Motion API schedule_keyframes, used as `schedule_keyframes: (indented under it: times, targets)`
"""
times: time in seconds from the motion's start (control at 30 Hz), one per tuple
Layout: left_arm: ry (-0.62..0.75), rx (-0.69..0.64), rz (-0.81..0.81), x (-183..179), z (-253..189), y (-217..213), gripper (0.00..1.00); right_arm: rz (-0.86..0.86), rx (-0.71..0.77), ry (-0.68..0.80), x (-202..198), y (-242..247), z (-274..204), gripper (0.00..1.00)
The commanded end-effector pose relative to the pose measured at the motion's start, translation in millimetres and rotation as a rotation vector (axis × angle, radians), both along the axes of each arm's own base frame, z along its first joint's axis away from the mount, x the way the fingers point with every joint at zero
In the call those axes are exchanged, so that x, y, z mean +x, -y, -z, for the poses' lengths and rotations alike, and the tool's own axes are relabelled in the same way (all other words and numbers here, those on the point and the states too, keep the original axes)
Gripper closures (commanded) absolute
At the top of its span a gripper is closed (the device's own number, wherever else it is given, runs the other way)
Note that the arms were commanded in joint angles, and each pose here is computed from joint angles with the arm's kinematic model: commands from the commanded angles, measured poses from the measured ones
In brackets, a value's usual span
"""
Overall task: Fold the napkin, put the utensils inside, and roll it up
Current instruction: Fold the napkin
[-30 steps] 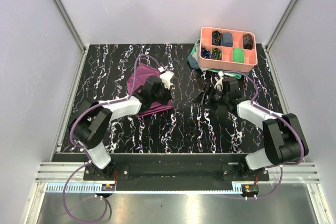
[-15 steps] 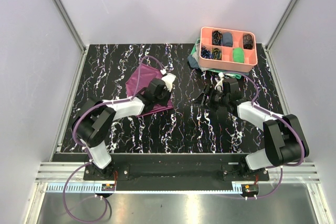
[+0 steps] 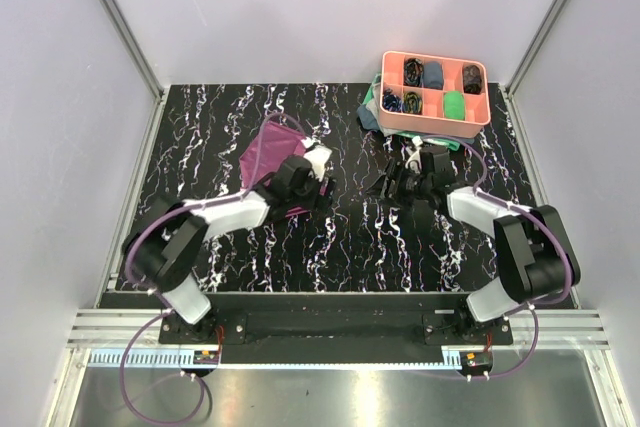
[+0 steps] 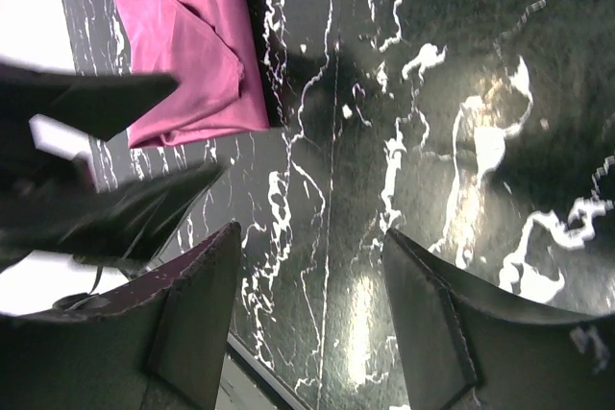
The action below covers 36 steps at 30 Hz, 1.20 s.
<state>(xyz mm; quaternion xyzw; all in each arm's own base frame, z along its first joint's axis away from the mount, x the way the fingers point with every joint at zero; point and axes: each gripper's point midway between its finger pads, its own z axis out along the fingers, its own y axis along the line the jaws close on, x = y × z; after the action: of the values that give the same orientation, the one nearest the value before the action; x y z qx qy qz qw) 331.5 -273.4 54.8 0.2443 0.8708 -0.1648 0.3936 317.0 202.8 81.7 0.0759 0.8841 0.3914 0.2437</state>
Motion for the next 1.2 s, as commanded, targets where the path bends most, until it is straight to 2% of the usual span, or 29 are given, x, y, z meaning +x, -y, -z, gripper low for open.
schedule_keyframes:
  times: [0.0,0.13,0.17,0.27,0.37,0.43,0.47,0.63,0.83,1.17]
  targets:
    - [0.101,-0.118,-0.083,-1,-57,-7,0.13,-0.049,0.029,0.078,23,-10,-21,0.31]
    - [0.133,-0.165,-0.215,-11,-84,-35,0.02,-0.11,0.057,0.089,41,-26,-22,0.31]
    - [0.114,-0.145,-0.265,-14,-75,-51,0.01,-0.123,0.06,0.089,43,-31,-20,0.31]
    - [0.034,-0.195,-0.393,-20,-64,-85,0.01,-0.177,0.068,0.058,53,-48,-4,0.31]
    - [-0.072,-0.305,-0.555,-25,-49,-123,0.01,-0.24,0.078,0.04,57,-70,8,0.31]
    - [-0.112,-0.36,-0.591,-36,-40,-138,0.01,-0.269,0.086,0.042,61,-83,10,0.31]
    - [-0.108,-0.389,-0.66,-32,-39,-155,0.01,-0.279,0.081,0.016,61,-87,23,0.31]
    - [-0.173,-0.465,-0.718,-53,-21,-180,0.01,-0.343,0.083,-0.025,53,-116,44,0.31]
    - [-0.221,-0.53,-0.768,-60,-7,-198,0.02,-0.338,0.065,-0.055,48,-120,60,0.34]
    - [-0.224,-0.557,-0.761,-56,-4,-200,0.03,-0.368,0.034,-0.113,30,-127,87,0.54]
